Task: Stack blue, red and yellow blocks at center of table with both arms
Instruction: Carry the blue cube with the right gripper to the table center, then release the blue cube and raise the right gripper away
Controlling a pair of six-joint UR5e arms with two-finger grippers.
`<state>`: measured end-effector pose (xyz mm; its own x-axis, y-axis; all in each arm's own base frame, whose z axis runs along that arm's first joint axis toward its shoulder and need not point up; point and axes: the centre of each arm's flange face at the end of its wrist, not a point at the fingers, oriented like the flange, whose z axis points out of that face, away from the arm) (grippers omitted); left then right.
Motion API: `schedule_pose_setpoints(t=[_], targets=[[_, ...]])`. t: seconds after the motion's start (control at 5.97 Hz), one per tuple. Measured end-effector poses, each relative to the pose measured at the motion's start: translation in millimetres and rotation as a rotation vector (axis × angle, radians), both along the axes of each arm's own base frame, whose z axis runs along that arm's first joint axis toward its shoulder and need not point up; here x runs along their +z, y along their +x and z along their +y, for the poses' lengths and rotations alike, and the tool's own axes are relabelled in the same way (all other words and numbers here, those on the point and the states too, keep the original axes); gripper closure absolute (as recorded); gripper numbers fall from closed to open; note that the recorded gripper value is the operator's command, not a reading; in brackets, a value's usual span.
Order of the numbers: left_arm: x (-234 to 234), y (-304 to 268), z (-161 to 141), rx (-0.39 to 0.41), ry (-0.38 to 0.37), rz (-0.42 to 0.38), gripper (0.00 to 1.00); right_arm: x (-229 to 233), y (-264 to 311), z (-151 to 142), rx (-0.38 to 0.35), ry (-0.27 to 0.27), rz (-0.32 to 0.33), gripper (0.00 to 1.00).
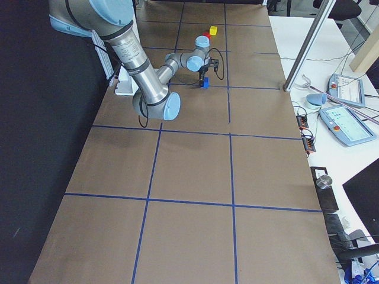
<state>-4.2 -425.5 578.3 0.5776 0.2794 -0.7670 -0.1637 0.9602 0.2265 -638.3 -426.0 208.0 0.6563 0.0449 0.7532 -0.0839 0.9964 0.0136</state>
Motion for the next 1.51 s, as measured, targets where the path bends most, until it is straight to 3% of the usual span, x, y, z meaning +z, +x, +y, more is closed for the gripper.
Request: schedule_pose_setpoints(t=[0.34,0.5,0.84,1.17,1.34,1.51], targets=[[-1,1,-2,0.002,0.003,0.001,0.00,-10,4,10,-0.032,0.067,0.020,0.00],[-2,3,-3,0.007,0.006,0.001,0.00,-32,41,1,-0.022,0.076,-0.005,0.00],[-3,8,-6,-0.001,-0.015,-0.004,0.00,-67,158,-37,0.003,0.027,-0.121,0.00],[-25,63,-29,-0.007,-0.062,-0.028,0.00,-18,262,-45,0.025,-0.023,-0.158,0.00],[-38,115,-38,0.017,0.004,-0.071,0.00,18,307,-42,0.010,-0.027,-0.152,0.00],[-42,170,-43,0.072,0.120,-0.084,0.00,47,336,-39,-0.014,-0.012,-0.135,0.00]])
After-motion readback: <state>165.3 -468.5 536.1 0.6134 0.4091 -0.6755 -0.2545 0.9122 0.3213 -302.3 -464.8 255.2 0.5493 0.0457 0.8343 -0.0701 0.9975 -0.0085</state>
